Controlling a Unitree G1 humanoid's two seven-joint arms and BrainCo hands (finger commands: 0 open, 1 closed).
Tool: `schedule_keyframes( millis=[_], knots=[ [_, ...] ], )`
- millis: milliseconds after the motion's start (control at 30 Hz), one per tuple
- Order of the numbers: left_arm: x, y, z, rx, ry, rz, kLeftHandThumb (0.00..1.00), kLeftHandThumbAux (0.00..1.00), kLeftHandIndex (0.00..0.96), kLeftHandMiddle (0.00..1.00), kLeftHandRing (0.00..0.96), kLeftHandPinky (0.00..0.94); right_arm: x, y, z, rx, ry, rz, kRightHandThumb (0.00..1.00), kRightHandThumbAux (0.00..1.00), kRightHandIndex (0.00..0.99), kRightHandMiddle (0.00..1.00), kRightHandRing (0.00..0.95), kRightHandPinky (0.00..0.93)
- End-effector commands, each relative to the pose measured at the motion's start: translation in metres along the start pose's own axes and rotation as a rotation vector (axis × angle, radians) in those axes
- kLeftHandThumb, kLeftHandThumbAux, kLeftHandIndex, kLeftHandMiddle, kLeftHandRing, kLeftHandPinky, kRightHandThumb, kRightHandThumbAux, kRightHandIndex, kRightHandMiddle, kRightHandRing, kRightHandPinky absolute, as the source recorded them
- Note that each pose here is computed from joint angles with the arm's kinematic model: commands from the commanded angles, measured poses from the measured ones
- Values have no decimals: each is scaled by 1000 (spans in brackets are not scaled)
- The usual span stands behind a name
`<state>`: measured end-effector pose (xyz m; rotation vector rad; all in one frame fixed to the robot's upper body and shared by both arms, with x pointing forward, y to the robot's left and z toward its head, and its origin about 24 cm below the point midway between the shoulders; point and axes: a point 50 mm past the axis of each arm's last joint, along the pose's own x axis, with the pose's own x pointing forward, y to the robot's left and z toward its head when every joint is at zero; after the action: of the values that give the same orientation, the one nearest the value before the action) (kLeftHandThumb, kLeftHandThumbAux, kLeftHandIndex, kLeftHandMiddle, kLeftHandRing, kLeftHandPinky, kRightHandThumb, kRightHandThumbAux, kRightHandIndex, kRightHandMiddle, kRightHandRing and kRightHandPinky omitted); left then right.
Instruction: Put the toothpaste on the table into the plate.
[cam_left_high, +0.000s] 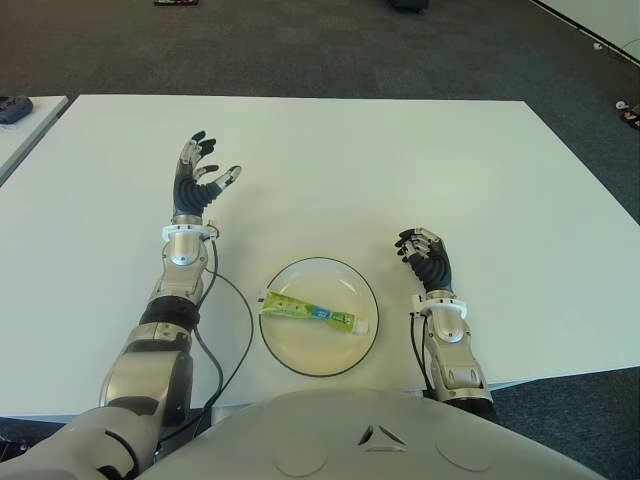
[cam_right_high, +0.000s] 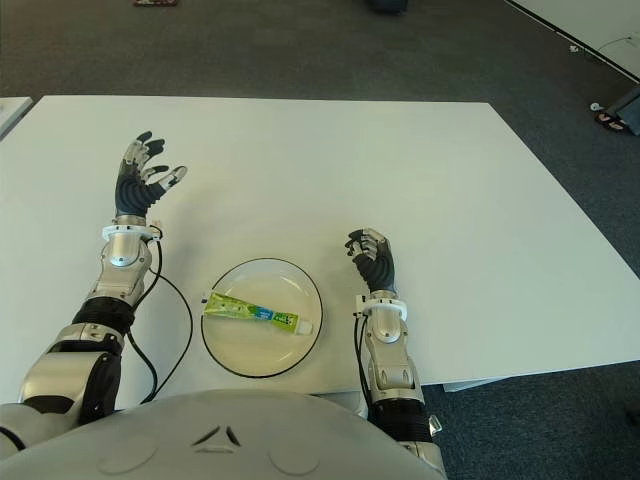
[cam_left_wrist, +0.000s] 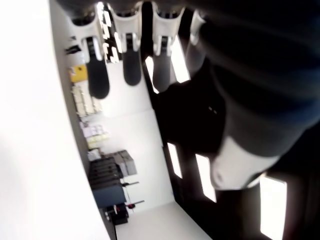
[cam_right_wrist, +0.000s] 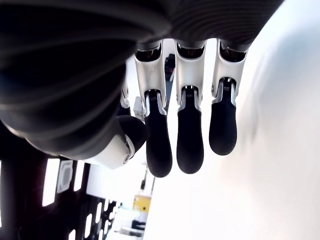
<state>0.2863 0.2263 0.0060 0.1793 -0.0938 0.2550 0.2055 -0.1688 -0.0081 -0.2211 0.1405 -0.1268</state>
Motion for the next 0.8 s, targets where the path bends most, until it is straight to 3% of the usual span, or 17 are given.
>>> schedule_keyframes(
  millis=[33,100,200,800],
  knots=[
    [-1,-7,-2,-37,33,-4,282,833,318,343,361,419,3,1,-2,4,19,8,705,732,428,550,555,569],
    [-7,-8,-4,-35,37,-3,523,768,380,410,422,466,3,0,-1,4,20,8,705,733,428,550,554,564],
    [-10,-10,-6,-32,52,-7,637,738,410,464,469,496,4,0,-1,4,21,8,706,733,428,551,555,567],
    [-30,-21,-23,-55,162,-2,702,717,431,589,574,551,10,2,3,4,5,12,706,732,429,562,559,570]
  ],
)
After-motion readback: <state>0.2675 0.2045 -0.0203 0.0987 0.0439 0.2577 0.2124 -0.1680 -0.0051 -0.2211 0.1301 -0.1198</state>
